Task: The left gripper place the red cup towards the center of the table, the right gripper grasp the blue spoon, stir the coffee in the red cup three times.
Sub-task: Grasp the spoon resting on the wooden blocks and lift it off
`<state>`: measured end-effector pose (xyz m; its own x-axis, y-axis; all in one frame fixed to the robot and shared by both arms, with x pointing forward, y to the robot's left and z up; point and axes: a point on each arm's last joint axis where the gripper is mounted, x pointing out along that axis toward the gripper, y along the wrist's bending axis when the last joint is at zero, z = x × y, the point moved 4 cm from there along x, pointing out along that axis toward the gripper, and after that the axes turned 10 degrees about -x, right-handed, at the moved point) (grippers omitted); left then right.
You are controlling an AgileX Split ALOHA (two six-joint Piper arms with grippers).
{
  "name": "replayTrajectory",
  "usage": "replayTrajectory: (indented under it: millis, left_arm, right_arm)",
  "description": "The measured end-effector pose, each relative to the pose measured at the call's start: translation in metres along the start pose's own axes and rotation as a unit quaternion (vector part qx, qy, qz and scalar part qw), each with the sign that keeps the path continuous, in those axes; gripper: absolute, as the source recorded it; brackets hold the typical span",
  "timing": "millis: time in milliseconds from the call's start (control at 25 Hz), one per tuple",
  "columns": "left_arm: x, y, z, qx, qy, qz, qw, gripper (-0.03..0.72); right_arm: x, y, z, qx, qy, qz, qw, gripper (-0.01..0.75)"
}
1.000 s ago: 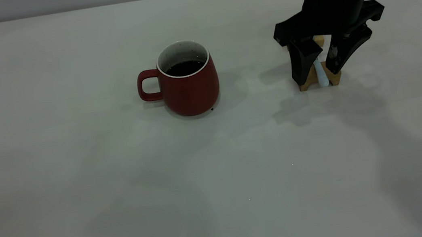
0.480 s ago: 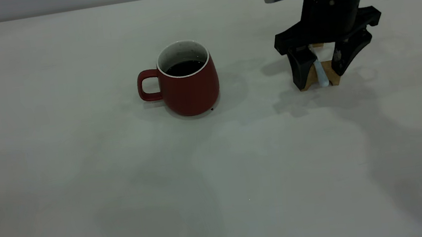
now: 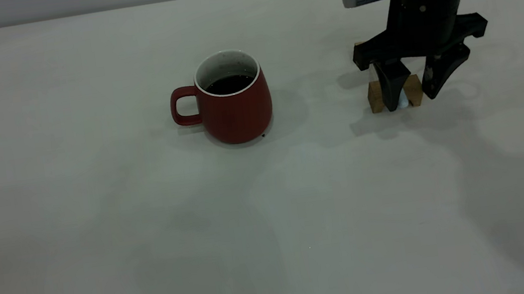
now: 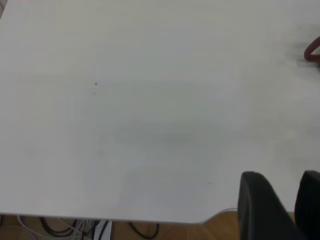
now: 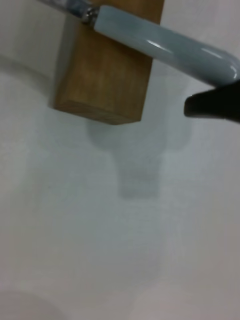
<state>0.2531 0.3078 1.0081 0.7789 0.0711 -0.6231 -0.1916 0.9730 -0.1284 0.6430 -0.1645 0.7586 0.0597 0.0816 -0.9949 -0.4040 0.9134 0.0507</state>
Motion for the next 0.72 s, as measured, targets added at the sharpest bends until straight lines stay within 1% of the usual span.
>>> replayTrajectory:
  millis: [80, 280, 320, 360, 440, 600, 640, 720]
  left_arm:
    - [0.0000, 0.0000, 0.0000, 0.000, 0.000, 0.000, 1.000, 0.247]
    - [0.0000, 0.0000, 0.0000, 0.000, 0.000, 0.000, 1.000, 0.247]
    - [0.0000, -0.0001, 0.0000, -0.001, 0.000, 0.000, 1.000, 0.247]
    - [0.0000, -0.0001, 0.0000, -0.001, 0.000, 0.000, 1.000, 0.247]
    - [0.0000, -0.0001, 0.0000, -0.001, 0.000, 0.000, 1.000, 0.247]
    - [0.0000, -0.0001, 0.0000, -0.001, 0.000, 0.000, 1.000, 0.247]
    - [0.0000, -0.0001, 0.0000, -0.001, 0.000, 0.000, 1.000, 0.247]
    - [0.0000, -0.0001, 0.0000, -0.001, 0.000, 0.000, 1.000, 0.247]
  right_arm:
    - [0.0013, 0.0003, 0.0000, 0.003, 0.000, 0.001, 1.000, 0.524]
    - [0.0078, 0.0000, -0.0019, 0.005, 0.004, 0.001, 1.000, 0.513]
    - [0.0093, 0.0000, -0.0026, 0.005, 0.005, 0.002, 1.000, 0.500]
    - [0.0097, 0.0000, -0.0027, 0.005, 0.006, 0.002, 1.000, 0.477]
    - [0.0097, 0.0000, -0.0027, 0.006, 0.006, 0.002, 1.000, 0.403]
    - [0.0095, -0.0005, -0.0029, 0.004, 0.007, 0.000, 1.000, 0.166]
    - [0.0081, -0.0012, -0.0025, -0.001, 0.008, -0.003, 1.000, 0.134]
    - [0.0007, -0.0023, 0.0009, -0.009, 0.011, -0.007, 1.000, 0.136]
